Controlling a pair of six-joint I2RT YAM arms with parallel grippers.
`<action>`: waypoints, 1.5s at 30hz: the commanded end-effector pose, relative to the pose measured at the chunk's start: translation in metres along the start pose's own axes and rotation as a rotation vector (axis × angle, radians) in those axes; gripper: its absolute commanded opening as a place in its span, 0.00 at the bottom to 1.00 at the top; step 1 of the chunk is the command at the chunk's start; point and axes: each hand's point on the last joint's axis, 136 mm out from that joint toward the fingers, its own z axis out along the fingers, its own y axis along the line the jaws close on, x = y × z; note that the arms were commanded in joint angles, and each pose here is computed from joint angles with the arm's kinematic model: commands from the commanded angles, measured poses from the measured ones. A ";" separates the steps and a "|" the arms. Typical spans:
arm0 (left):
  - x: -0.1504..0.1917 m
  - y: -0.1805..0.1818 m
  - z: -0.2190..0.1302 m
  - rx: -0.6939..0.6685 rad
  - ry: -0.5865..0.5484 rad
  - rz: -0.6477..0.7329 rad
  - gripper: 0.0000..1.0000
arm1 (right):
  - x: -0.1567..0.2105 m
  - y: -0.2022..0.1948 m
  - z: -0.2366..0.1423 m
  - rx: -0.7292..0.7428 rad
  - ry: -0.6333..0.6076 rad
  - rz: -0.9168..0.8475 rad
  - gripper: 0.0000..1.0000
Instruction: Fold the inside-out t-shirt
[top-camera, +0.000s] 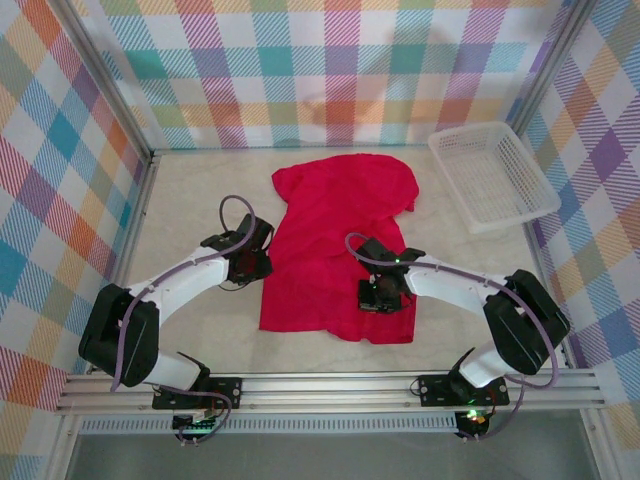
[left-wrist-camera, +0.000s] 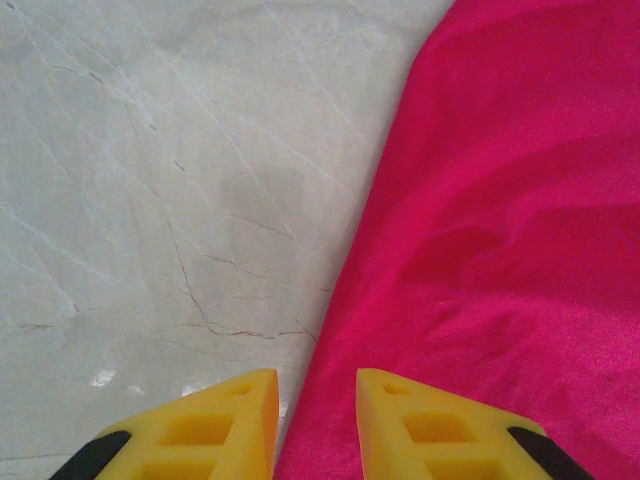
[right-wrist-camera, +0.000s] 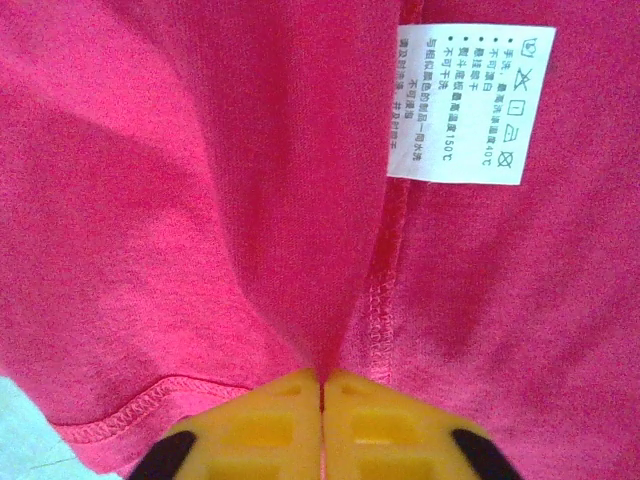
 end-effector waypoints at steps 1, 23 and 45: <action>0.001 -0.002 -0.002 -0.014 0.009 0.029 0.27 | 0.001 0.001 -0.001 0.018 0.015 -0.011 0.00; 0.059 -0.157 -0.109 0.863 -0.143 0.553 0.69 | -0.050 0.050 -0.098 -0.103 -0.217 -0.045 0.00; 0.068 -0.139 0.003 0.330 -0.223 0.654 0.88 | -0.079 0.047 -0.128 -0.173 -0.306 0.045 0.00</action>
